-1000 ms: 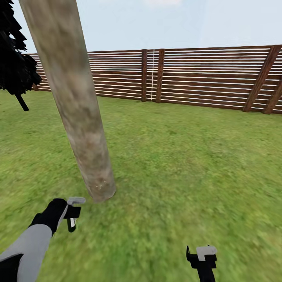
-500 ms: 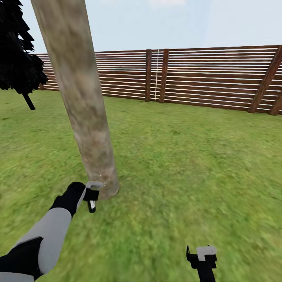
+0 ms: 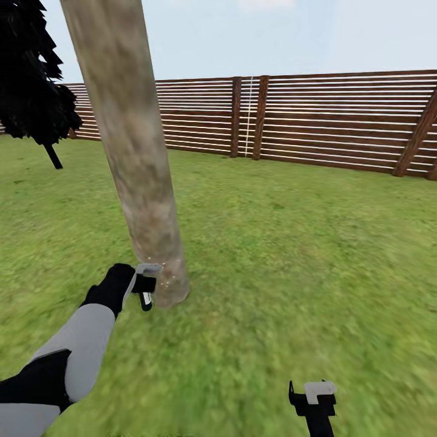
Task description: In the garden, pick up the pesticide atomizer on the floor and spray pesticide onto both trees until each tree trunk is fully covered.
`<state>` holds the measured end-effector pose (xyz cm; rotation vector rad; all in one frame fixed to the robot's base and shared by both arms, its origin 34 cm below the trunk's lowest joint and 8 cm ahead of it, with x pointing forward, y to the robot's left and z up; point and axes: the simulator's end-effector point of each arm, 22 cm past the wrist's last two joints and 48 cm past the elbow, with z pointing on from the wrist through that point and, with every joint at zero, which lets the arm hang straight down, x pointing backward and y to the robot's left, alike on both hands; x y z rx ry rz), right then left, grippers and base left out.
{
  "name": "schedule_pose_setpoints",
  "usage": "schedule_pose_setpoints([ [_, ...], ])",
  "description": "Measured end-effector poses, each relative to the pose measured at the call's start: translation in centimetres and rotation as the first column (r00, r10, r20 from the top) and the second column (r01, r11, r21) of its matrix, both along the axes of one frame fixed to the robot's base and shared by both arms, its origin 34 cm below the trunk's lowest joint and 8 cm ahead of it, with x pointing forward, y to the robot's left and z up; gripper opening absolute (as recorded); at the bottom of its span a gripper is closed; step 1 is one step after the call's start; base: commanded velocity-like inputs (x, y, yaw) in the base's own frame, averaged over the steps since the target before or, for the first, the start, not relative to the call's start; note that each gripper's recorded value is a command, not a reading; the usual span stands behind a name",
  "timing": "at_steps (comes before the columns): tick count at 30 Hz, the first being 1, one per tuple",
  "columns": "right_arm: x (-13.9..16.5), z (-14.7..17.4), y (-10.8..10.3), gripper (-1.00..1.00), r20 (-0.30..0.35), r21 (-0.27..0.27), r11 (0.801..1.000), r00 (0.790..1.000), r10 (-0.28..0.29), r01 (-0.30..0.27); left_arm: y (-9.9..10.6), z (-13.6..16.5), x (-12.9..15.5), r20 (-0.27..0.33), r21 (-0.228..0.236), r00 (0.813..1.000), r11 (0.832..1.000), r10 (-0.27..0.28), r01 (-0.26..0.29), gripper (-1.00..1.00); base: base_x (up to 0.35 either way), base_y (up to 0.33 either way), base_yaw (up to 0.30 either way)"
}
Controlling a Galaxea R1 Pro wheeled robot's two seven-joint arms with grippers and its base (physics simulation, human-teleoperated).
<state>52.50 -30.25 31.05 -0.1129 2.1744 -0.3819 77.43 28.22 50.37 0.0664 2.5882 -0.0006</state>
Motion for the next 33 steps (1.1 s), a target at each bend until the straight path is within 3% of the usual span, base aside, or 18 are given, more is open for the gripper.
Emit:
schedule_pose_setpoints([
  [3,0.0,0.0,0.0,1.00,0.000,0.000,1.000,1.000,0.000,0.000,0.6,1.4,1.0,0.014,0.012,1.000,1.000,0.006,-0.006,-1.00,0.000,0.000,0.182],
  [6,0.0,0.0,0.0,1.00,0.000,0.000,1.000,1.000,0.000,0.000,6.1,2.1,0.8,0.018,0.066,0.998,0.996,0.057,-0.059,-1.00,0.000,0.000,0.025],
  [7,0.0,0.0,0.0,1.00,0.000,0.000,1.000,1.000,0.000,0.000,6.6,2.1,0.8,0.018,0.062,0.998,0.996,0.065,-0.066,-1.00,0.000,0.000,0.004],
  [10,0.0,0.0,0.0,1.00,-0.001,0.000,1.000,1.000,0.000,0.000,4.9,2.0,1.0,0.019,0.035,0.998,0.998,0.055,-0.056,-1.00,0.000,0.000,0.001],
  [12,0.0,0.0,0.0,1.00,-0.001,0.000,1.000,1.000,0.002,-0.002,-0.5,3.1,2.3,0.040,-0.023,0.999,1.000,0.005,-0.004,-1.00,0.000,0.000,0.000],
  [14,0.0,0.0,0.0,1.00,-0.001,-0.001,1.000,1.000,0.003,-0.003,-2.2,4.2,3.0,0.045,-0.021,0.999,1.000,-0.016,0.017,-1.00,0.000,0.000,0.000],
  [17,0.0,0.0,0.0,1.00,-0.001,-0.002,1.000,1.000,0.003,-0.003,-0.2,4.7,3.1,0.039,0.008,0.999,1.000,-0.001,0.000,-1.00,0.000,0.000,0.000],
  [18,0.0,0.0,0.0,1.00,-0.001,-0.002,1.000,1.000,0.004,-0.004,1.7,4.6,2.9,0.036,0.026,0.999,0.999,0.020,-0.021,-1.00,0.000,0.000,0.000],
  [21,0.0,0.0,0.0,1.00,-0.001,-0.001,1.000,1.000,0.004,-0.004,4.8,4.0,2.2,0.023,0.050,0.998,0.997,0.050,-0.051,-1.00,0.026,0.000,0.000],
  [27,0.0,0.0,0.1,1.00,0.000,-0.001,1.000,1.000,0.004,-0.004,4.3,4.0,2.2,0.020,0.076,1.000,0.997,0.021,-0.023,-1.00,0.241,0.000,0.000],
  [33,0.0,0.0,0.1,1.00,-0.001,0.000,1.000,1.000,0.004,-0.004,3.4,3.9,2.3,0.021,0.071,1.000,0.997,0.010,-0.011,-1.00,0.028,-0.031,0.192],
])
